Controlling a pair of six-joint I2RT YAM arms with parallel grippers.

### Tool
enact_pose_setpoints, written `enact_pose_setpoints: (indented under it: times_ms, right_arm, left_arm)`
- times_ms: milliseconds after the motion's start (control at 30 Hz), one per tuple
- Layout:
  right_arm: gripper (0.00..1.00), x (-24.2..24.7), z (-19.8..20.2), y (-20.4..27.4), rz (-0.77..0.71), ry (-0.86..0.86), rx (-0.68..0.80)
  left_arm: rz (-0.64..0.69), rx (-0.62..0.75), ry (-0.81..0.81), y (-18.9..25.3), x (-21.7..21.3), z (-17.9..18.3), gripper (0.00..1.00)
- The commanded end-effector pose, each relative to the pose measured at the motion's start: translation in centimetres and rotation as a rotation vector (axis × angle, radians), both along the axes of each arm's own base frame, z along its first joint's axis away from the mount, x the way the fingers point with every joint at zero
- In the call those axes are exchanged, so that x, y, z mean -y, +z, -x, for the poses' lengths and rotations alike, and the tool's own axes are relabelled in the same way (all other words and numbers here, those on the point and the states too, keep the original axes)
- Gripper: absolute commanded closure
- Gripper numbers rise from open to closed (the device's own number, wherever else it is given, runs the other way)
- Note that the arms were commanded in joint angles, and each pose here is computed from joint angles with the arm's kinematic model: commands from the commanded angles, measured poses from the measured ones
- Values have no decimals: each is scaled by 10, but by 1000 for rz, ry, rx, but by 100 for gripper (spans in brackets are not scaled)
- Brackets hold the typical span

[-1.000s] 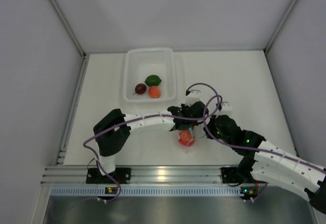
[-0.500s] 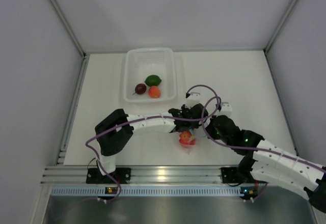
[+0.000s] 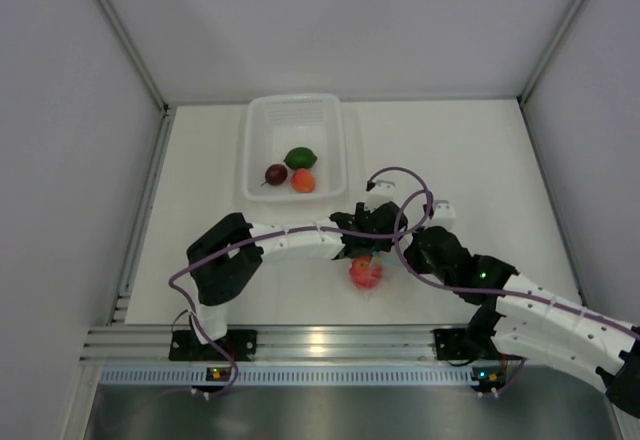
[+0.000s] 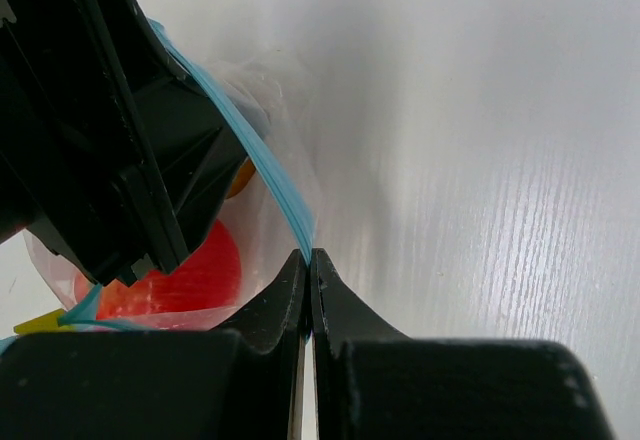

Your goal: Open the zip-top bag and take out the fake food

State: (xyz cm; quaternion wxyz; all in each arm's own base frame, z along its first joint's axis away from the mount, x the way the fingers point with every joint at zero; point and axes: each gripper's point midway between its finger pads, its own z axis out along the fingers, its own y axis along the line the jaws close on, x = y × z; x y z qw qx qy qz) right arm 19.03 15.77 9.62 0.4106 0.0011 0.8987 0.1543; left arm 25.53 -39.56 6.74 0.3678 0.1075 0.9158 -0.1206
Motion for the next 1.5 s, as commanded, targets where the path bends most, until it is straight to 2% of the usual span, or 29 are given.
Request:
enact_pose_setpoints:
  times_ms: [0, 167, 367, 533, 600, 633, 700, 733, 767, 800, 900, 1000, 1200, 1467]
  right_arm:
    - [100, -8, -12, 26, -40, -1, 65]
    - [100, -8, -12, 26, -38, 1, 67]
    - [100, -8, -12, 27, -41, 1, 70]
    - [100, -9, -13, 28, -45, 3, 73]
    - [100, -9, -12, 27, -43, 5, 70]
    - [100, -9, -13, 28, -45, 3, 74]
    - [100, -9, -13, 28, -43, 6, 73]
    - [100, -8, -13, 28, -41, 3, 73]
    - [100, -9, -12, 28, -42, 6, 72]
    - [100, -8, -13, 28, -40, 4, 73]
    - [100, -10, -13, 30, -49, 11, 76]
    - [100, -13, -14, 35, -61, 15, 85]
    - [100, -21, -17, 49, -76, 41, 97]
    - [100, -45, -18, 56, -62, 110, 82]
  left_arm:
    - [-106, -10, 1, -18, -23, -2, 46]
    - [-150, -50, -13, -38, -27, 3, 39]
    - [-178, -71, -26, -50, -29, 6, 37]
    - [-180, -79, -25, -54, -31, 8, 39]
    - [-178, -79, -22, -54, -30, 9, 44]
    - [-178, -81, -21, -54, -30, 8, 50]
    - [-170, -83, -24, -52, -29, 9, 54]
    - [-170, -88, -26, -54, -29, 10, 64]
    - [-161, -88, -28, -51, -27, 10, 69]
    - [-151, -92, -23, -50, -26, 10, 79]
    - [-115, -96, -24, -42, -22, 12, 93]
    - [-56, -101, -50, -34, -13, 16, 100]
    - [63, -63, -99, -4, 7, 19, 100]
    - [141, -25, -167, 24, 29, 24, 100]
